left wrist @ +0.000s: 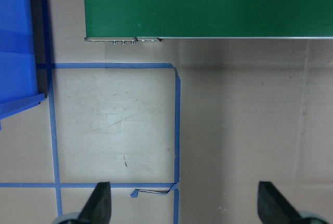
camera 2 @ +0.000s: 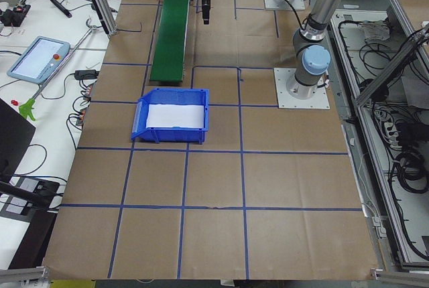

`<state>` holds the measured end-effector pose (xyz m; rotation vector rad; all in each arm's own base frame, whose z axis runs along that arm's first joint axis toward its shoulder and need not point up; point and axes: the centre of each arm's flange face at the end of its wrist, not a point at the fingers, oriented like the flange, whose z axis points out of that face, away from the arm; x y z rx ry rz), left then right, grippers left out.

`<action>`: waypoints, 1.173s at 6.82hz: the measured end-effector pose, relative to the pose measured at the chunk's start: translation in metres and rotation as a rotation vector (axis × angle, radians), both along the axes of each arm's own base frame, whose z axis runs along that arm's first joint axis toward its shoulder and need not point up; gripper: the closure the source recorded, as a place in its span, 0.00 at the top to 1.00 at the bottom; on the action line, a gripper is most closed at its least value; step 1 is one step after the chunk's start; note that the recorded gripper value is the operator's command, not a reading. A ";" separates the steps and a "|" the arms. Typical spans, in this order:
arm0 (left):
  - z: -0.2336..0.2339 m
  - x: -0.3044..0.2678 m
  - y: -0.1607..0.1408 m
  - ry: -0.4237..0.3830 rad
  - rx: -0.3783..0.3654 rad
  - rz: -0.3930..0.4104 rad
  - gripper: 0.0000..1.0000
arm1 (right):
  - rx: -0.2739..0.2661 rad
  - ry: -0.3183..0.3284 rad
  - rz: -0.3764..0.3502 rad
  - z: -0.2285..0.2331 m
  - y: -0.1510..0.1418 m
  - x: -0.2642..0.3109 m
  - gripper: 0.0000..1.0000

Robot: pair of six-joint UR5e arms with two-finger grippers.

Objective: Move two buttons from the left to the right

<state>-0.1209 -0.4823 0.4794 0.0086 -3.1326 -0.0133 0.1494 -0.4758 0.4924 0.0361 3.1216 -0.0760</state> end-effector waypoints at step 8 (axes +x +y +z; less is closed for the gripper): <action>0.000 0.000 0.000 0.000 0.000 0.000 1.00 | 0.013 0.000 -0.001 -0.006 -0.003 0.000 1.00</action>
